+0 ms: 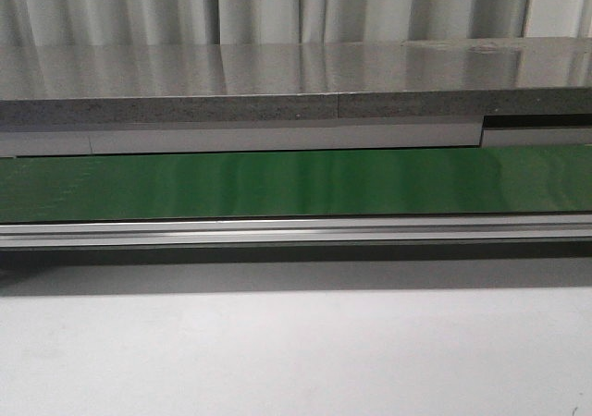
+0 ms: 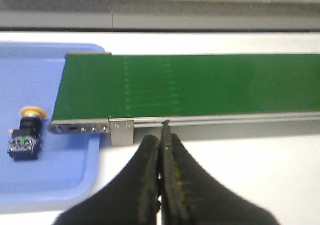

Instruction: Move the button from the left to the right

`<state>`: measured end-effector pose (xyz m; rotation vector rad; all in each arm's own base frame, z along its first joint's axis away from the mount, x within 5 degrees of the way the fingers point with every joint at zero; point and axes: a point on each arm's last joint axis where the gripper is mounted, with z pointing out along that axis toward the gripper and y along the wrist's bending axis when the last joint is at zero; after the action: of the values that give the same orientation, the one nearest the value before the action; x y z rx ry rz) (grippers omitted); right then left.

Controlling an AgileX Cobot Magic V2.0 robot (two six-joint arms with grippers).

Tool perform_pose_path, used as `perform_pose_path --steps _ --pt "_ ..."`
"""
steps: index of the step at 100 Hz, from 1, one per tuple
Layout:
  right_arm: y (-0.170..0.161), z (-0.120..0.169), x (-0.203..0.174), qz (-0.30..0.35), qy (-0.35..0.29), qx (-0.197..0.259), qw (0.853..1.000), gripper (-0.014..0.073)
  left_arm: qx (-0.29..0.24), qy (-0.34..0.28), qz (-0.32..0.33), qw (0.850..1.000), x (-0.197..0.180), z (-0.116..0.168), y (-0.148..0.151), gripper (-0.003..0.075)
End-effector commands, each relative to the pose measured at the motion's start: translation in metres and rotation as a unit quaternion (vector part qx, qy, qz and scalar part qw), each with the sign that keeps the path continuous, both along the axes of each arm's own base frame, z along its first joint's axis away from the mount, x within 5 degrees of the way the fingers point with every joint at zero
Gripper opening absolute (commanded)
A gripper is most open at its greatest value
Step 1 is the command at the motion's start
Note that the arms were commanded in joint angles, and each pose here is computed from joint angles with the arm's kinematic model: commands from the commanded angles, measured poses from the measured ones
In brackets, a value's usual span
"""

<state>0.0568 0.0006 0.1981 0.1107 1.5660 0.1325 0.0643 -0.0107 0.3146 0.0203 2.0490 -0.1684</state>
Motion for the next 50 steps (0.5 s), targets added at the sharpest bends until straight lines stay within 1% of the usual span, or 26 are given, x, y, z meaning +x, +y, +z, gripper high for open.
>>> perform_pose_path --steps 1,17,43,46,50 --pt "0.001 0.013 -0.003 0.003 -0.057 -0.006 0.998 -0.0067 -0.008 0.015 -0.008 1.000 0.010 0.018 -0.003 -0.0020" --pt "0.001 0.013 -0.003 0.003 -0.057 -0.006 0.998 -0.0067 -0.014 0.054 -0.012 0.998 0.020 0.017 -0.005 -0.0020" --pt "0.001 0.013 -0.003 0.003 -0.057 -0.006 0.998 -0.0067 -0.014 0.063 -0.013 0.998 0.024 0.016 -0.005 -0.0018" --pt "0.001 0.013 -0.003 0.003 -0.057 -0.006 0.998 -0.0067 -0.014 0.063 -0.013 0.998 0.024 0.016 -0.005 -0.0009" --pt "0.001 0.013 -0.003 0.003 -0.057 -0.006 0.998 -0.0067 -0.014 0.066 -0.013 0.998 0.023 0.015 -0.005 0.0024"
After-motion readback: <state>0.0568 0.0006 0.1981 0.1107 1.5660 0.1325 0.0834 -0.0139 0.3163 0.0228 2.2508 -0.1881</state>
